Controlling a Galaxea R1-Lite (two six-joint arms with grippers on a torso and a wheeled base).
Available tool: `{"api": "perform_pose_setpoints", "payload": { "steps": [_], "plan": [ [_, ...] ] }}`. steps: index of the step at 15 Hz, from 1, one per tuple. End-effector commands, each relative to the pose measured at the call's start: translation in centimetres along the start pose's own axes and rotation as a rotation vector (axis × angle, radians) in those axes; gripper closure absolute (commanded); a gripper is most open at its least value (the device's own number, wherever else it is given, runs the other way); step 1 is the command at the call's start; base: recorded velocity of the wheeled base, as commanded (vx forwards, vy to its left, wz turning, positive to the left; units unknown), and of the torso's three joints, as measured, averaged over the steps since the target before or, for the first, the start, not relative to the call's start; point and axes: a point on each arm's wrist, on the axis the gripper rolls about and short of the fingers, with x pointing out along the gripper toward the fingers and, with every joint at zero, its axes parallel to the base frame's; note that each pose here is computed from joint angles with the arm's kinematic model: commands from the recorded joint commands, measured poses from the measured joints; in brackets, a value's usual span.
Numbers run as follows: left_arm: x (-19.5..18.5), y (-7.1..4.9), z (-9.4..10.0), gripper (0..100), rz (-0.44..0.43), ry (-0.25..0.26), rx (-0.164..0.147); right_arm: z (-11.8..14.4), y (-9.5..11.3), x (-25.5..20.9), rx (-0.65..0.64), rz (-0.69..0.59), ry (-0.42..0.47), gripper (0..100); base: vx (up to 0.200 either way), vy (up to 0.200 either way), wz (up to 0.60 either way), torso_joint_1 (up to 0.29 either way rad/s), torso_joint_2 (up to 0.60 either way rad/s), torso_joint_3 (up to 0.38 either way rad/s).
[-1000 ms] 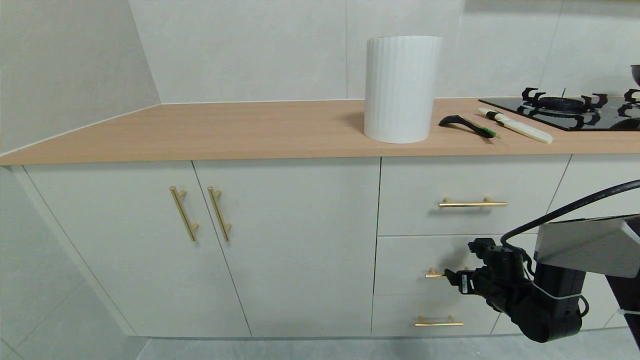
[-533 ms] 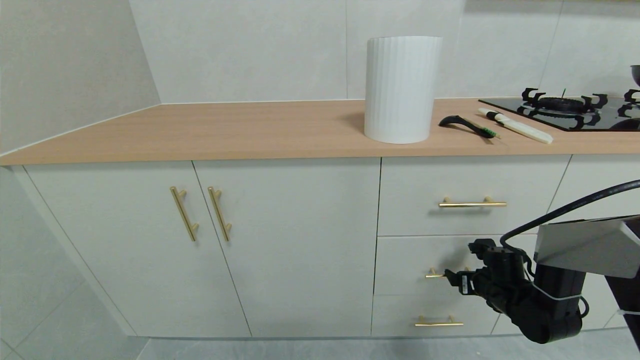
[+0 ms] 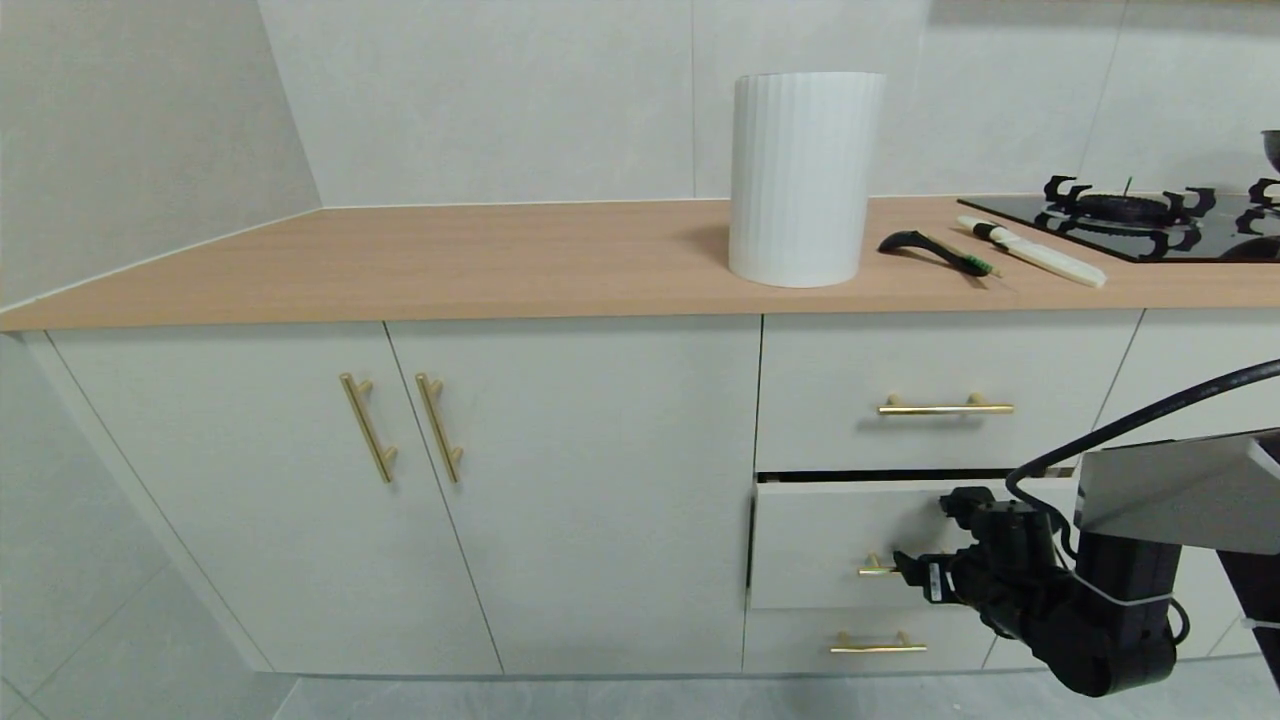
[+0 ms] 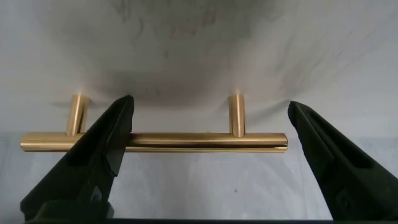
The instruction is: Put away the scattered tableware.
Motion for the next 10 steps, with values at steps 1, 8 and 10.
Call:
{"api": "perform_pose_setpoints", "payload": {
  "steps": [1, 8, 10],
  "plan": [
    [0.0, 0.0, 0.0, 0, 0.000, 0.000, 0.000, 1.4, -0.2, -3.6, -0.013, 0.015, -0.010, 0, 0.000, 0.000, 0.00, 0.000, 0.00, 0.000],
    [0.0, 0.0, 0.0, 0, 0.000, -0.001, 0.000, 12.7, 0.7, -19.9, -0.062, 0.164, -0.083, 0, 0.000, 0.000, 0.00, 0.000, 0.00, 0.000],
    [0.0, 0.0, 0.0, 0, 0.000, 0.000, 0.000, 14.5, 0.5, -19.2, -0.051, 0.172, -0.076, 0, 0.000, 0.000, 0.00, 0.000, 0.00, 0.000]
  ]
}}
